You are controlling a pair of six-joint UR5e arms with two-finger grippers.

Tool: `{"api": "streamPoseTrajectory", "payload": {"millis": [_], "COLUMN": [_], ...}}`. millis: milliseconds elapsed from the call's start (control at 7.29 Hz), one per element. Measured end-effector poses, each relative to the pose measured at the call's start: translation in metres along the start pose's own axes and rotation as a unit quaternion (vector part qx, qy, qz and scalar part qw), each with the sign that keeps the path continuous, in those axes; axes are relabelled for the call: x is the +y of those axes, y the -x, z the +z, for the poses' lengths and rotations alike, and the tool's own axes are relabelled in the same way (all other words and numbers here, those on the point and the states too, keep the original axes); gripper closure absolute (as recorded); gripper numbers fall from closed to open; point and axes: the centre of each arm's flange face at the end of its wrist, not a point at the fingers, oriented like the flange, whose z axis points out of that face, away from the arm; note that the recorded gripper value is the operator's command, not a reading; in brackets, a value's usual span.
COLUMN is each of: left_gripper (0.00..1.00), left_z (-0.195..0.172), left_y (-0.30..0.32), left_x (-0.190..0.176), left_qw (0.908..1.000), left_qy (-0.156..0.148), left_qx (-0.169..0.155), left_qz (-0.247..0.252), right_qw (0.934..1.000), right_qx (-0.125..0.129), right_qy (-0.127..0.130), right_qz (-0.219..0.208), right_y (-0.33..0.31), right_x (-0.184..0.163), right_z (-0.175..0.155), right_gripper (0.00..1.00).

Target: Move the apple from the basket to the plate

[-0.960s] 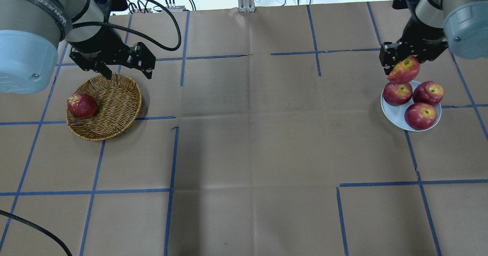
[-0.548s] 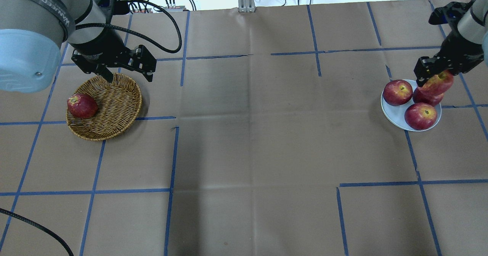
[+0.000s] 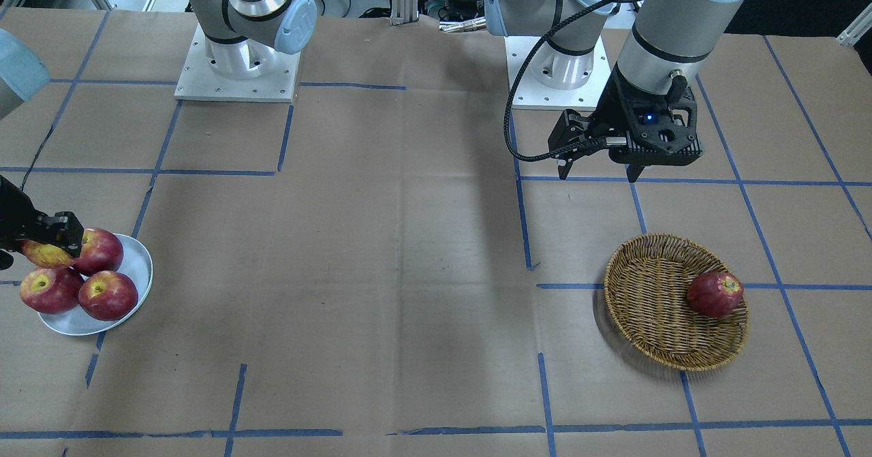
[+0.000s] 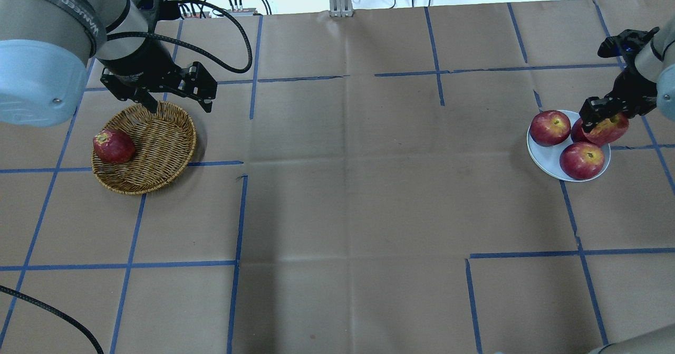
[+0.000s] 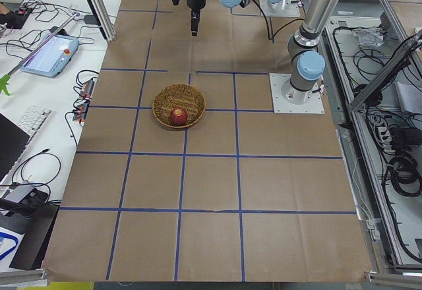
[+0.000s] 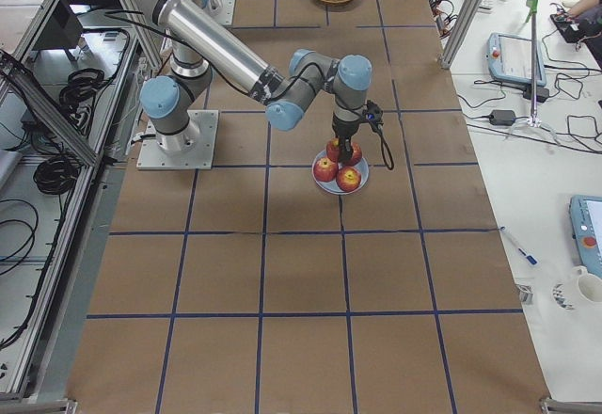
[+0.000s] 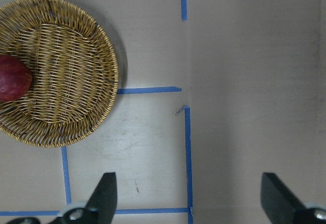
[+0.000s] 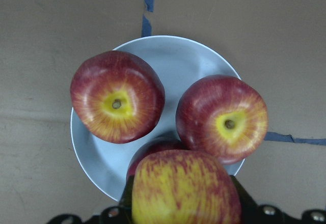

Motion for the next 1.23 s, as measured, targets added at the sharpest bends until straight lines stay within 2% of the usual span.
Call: {"api": "streamPoseTrajectory", "payload": {"millis": [274,411,548,960,1234], "left_gripper": [0.01,0.01,0.01,0.01,0.01], "left_z": [0.002,0.004,0.007,0.008,0.007], "left_y": [0.000,0.000,-0.001,-0.001,-0.001], "left_x": [-0.001,-0.002,-0.003,-0.006,-0.006], "left_qw": [1.0000,1.0000,1.0000,1.0000,1.0000], "left_qy": [0.001,0.003,0.006,0.006,0.005], "left_qx": [0.001,0.001,0.002,0.003,0.003], "left_qz": [0.000,0.001,0.001,0.001,0.000], "right_qw": [1.0000,1.0000,1.0000,0.9999,0.9998], "right_qx": [-0.003,-0.004,-0.005,-0.012,-0.008], "right_qy": [0.003,0.006,0.007,-0.005,-0.020], "right_qz": [-0.002,-0.004,-0.004,-0.003,-0.005], "right_y": [0.000,0.001,0.000,0.001,0.001], "right_x": [-0.006,-0.008,-0.008,-0.012,-0.019], "right_z": [0.015,0.022,0.024,0.019,0.003], "right_gripper": [0.44,0.36,0.03,0.00,0.00]}}
